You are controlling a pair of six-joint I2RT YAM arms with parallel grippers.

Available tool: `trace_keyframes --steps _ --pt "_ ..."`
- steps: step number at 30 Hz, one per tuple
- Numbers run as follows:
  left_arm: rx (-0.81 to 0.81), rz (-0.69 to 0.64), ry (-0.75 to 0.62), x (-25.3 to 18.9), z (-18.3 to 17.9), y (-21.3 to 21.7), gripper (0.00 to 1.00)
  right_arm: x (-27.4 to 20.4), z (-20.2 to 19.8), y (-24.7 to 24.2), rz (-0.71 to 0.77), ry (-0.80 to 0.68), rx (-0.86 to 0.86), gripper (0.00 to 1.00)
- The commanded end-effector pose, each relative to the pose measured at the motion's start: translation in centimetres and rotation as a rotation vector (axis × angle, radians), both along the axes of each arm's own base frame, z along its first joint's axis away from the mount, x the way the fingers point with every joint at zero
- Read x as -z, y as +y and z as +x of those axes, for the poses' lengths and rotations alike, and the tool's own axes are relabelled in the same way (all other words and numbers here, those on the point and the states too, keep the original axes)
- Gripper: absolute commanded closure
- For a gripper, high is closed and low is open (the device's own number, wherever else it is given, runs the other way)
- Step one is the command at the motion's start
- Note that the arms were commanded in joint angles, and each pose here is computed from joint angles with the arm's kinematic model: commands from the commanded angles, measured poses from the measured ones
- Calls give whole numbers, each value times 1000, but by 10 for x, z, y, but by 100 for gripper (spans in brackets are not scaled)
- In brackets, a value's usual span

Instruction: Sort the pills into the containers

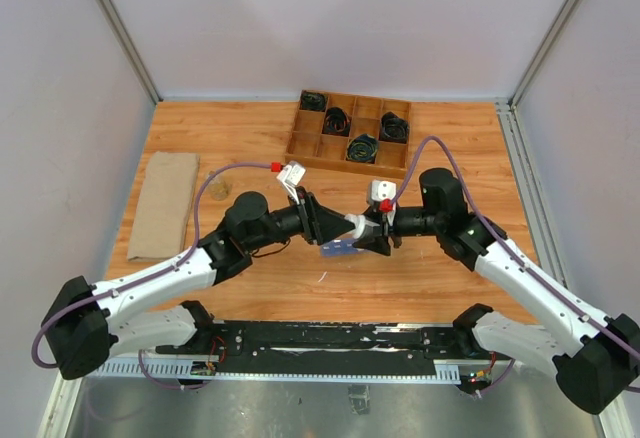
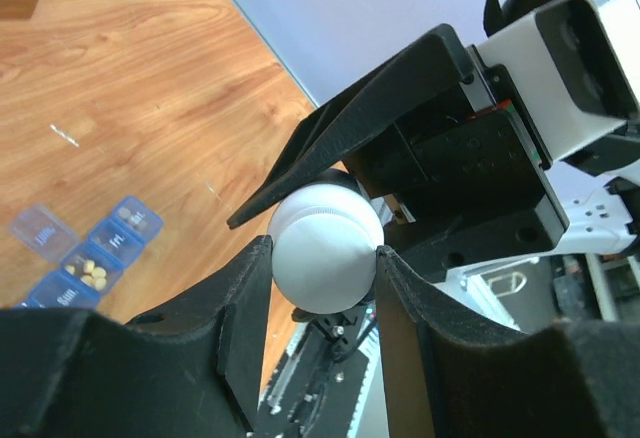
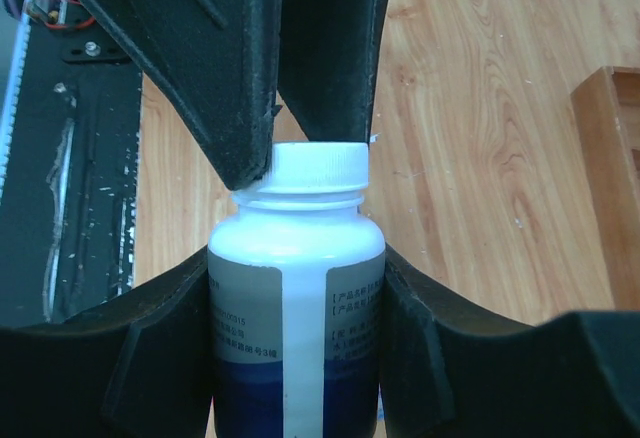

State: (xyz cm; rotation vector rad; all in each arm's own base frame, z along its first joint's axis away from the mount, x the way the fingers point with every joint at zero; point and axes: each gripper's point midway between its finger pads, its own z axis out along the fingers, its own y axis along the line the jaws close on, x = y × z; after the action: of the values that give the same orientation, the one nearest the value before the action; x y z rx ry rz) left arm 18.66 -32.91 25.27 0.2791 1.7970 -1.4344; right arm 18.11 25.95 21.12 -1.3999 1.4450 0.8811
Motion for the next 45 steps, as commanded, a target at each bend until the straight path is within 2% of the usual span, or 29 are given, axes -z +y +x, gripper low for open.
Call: trace_keyframes --steps 1,6,10,17,19,21,25,28,29,34,38,40,43,45 --pt "101 155 -95 24 -6 -7 74 -42 -13 10 152 -20 -110 90" --pt "205 238 -236 35 -10 -4 75 -49 -25 10 212 44 -186 89" --pt "296 210 -370 33 -14 2 76 -56 -34 9 253 73 -231 89" --pt "277 124 -540 12 -9 -2 70 -57 -33 7 269 95 -229 89" --pt "241 125 -552 7 -3 -1 63 -57 -32 6 270 90 -225 89" --pt "195 113 -560 -1 2 1 53 -56 -31 6 268 85 -223 89" --pt "95 77 -556 -24 6 14 23 -55 -30 5 260 77 -218 89" --pt "43 40 -567 -36 1 27 5 -53 -29 5 254 74 -215 89" --pt "31 25 -564 -39 -2 32 1 -52 -28 5 251 73 -214 89" --pt "13 -86 -437 -46 -21 48 1 -48 -25 4 234 47 -203 88" --pt "84 -340 -266 -65 -46 52 1 -41 -18 3 203 25 -178 87" --pt "71 -430 -173 -70 -46 55 3 -36 -14 2 188 20 -158 87" --pt "-30 -460 -89 -69 -29 57 5 -33 -10 1 175 15 -144 86" --pt "-165 -389 -40 -64 -7 54 6 -32 -6 -2 174 17 -129 86"
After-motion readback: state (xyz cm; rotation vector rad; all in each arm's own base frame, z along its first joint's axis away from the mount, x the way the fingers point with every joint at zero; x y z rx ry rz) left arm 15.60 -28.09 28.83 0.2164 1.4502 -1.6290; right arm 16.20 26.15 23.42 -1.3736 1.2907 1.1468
